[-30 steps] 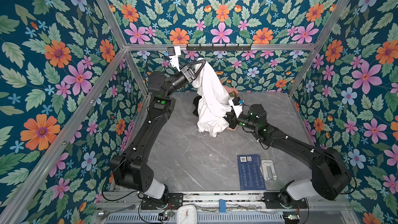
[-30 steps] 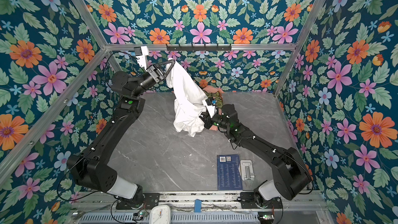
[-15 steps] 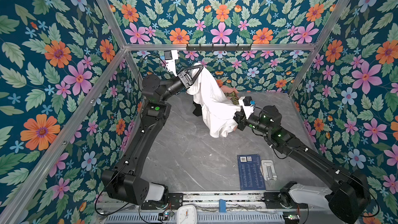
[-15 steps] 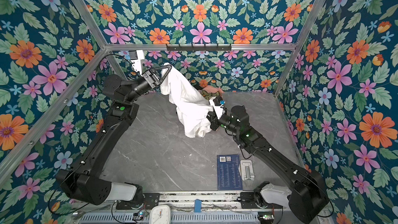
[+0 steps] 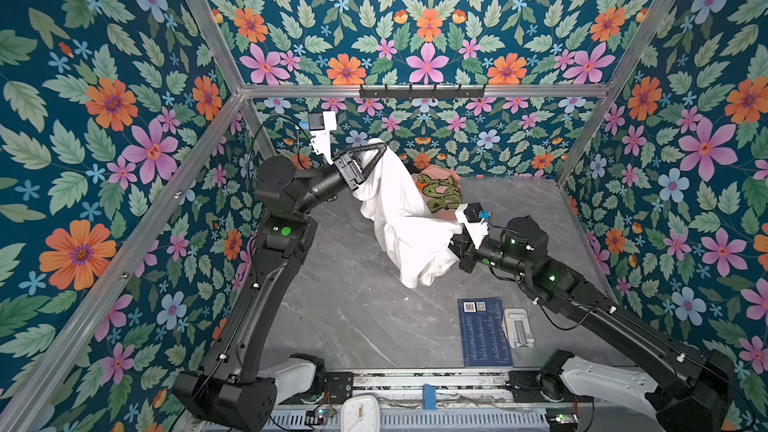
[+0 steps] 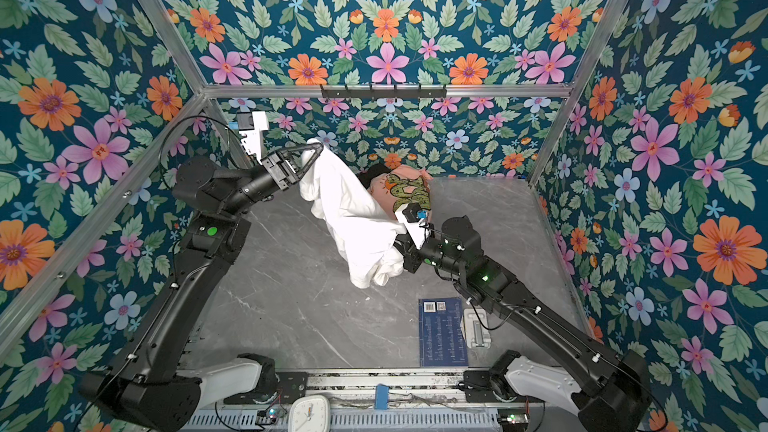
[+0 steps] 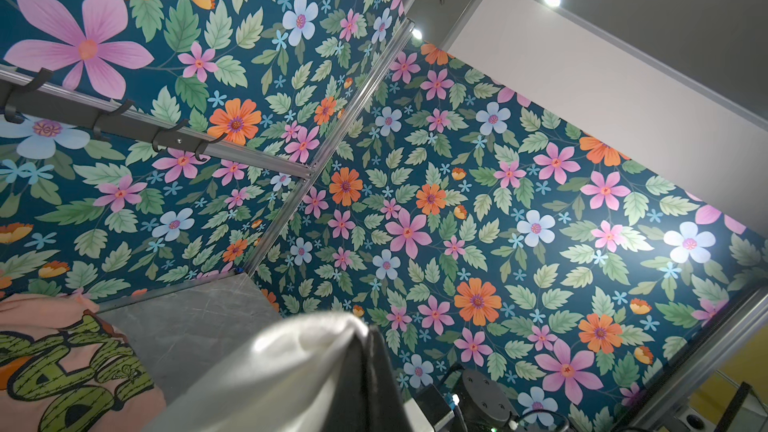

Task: Pick out a specific cloth from the pile
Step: 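Carry the white shirt with both grippers toward the robot and lower it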

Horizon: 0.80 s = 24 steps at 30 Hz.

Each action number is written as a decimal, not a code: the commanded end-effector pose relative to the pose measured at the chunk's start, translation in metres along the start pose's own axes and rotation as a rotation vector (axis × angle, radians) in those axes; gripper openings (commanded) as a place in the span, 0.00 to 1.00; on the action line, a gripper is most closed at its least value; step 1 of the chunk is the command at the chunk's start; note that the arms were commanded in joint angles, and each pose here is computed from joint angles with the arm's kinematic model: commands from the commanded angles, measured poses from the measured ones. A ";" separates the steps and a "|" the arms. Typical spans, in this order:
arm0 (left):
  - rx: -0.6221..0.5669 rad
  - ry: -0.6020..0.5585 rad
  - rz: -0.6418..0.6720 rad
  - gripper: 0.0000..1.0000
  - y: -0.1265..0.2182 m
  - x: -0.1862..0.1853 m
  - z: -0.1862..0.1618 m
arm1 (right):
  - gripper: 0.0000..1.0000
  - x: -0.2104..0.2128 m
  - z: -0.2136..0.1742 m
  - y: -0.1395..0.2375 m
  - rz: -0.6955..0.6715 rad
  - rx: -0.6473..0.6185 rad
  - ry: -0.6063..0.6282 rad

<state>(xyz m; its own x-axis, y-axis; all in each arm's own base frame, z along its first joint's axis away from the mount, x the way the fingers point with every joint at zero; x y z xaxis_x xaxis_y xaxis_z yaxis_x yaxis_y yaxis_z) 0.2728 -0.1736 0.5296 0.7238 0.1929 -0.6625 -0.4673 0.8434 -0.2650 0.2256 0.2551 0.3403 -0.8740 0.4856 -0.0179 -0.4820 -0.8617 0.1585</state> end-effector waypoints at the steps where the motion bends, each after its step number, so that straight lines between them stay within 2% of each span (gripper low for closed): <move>1: 0.010 0.001 0.031 0.00 0.008 0.002 -0.008 | 0.03 0.010 0.009 0.005 0.002 -0.010 0.018; 7: -0.012 0.034 0.143 0.00 0.037 0.020 -0.038 | 0.03 0.042 0.012 0.005 0.063 0.000 0.026; 10: -0.013 0.075 0.181 0.00 0.050 0.031 -0.055 | 0.02 0.051 0.009 0.002 0.101 0.005 -0.008; 17: 0.004 0.183 0.281 0.00 0.079 0.065 -0.101 | 0.00 0.055 -0.004 -0.005 0.121 0.018 -0.083; 24: 0.061 0.266 0.354 0.00 0.089 0.105 -0.139 | 0.00 0.053 -0.026 -0.014 0.108 0.063 -0.117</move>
<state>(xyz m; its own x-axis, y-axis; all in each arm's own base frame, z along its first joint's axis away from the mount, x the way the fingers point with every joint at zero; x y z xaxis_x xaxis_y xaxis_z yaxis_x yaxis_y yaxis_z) 0.2353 -0.1471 0.3430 0.3592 0.3489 -0.8656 -0.6304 0.7746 0.0507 0.1805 0.2860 0.3023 -0.9099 0.3991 0.1132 -0.3586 -0.8939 0.2688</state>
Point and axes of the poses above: each gripper's point midway between its finger pads, its own y axis back along the fingers, its own x axis along the line the jaws close on, z = x × y, the point moved 4 cm from there along y, back along the fingers, and after that the axes turned 7 degrees about y, right-handed, at the moved point
